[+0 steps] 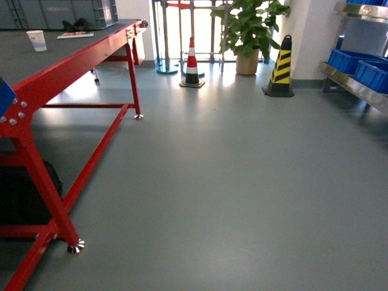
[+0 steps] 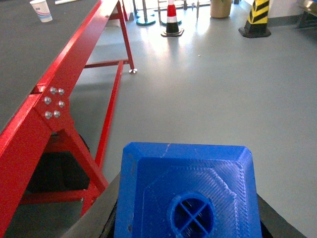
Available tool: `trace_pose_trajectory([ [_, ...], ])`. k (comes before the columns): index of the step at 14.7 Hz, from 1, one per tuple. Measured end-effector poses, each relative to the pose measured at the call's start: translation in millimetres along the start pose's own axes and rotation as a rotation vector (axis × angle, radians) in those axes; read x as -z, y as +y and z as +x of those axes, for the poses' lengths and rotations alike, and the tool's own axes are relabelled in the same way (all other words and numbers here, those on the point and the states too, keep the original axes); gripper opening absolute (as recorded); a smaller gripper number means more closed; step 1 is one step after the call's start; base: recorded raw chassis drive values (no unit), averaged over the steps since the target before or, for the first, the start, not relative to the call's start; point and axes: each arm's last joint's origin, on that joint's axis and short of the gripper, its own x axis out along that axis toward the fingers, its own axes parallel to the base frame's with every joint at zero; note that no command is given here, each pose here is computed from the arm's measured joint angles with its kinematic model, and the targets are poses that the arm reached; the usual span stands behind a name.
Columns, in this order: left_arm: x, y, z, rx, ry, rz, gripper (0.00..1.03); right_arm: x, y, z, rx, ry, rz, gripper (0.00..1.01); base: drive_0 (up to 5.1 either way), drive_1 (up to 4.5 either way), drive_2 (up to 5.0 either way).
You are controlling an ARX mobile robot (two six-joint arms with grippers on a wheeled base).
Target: Sort blue parts and orange caps into right shelf containers
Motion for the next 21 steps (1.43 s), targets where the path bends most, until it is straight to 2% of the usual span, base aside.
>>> trace_pose_trajectory([
  [4, -0.5, 1.8, 0.0, -0.010, -0.006, -0.001, 0.44, 0.1, 0.1, 0.2, -0.001, 0.002, 0.000, 0.44, 0.1, 4.47, -4.2],
  [7, -0.2, -0.4, 0.8, 0.004, -0.004, 0.001, 0.44, 0.1, 0.0, 0.1, 0.000, 0.002, 0.000, 0.44, -1.9, -1.92, -1.9],
  [21, 0.5, -0.1, 0.7, 0.002, 0.000, 0.000, 0.44, 0.0, 0.0, 0.1, 0.000, 0.001, 0.000, 0.44, -1.6, -1.57, -1.6],
])
